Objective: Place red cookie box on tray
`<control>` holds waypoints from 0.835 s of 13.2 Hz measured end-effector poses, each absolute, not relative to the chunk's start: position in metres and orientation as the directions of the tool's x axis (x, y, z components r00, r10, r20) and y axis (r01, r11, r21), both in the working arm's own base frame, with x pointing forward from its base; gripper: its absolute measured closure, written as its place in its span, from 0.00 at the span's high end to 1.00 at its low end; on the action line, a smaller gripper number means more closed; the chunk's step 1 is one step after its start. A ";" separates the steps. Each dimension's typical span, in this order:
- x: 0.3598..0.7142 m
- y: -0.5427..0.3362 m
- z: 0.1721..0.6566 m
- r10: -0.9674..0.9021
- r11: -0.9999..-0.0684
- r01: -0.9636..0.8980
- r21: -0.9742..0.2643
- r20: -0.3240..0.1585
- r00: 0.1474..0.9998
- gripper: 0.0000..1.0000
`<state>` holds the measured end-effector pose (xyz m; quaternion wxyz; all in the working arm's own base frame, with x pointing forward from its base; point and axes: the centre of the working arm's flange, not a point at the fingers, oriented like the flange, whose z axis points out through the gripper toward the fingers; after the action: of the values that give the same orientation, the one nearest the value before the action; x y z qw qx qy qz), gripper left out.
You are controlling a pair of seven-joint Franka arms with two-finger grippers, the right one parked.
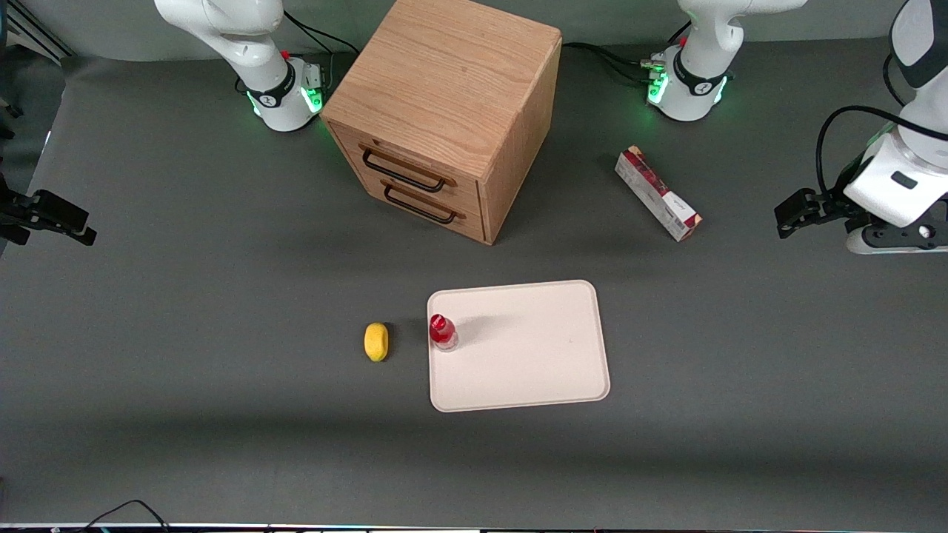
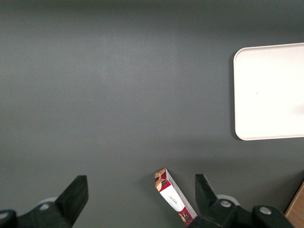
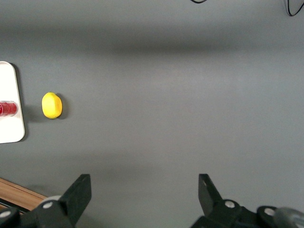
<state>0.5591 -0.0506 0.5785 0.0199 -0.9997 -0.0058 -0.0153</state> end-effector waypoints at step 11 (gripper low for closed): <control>0.563 -0.056 0.580 0.002 -0.999 0.004 -0.038 0.032 0.999 1.00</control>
<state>0.5627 -0.0558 0.5801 0.0188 -0.9997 -0.0015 -0.0160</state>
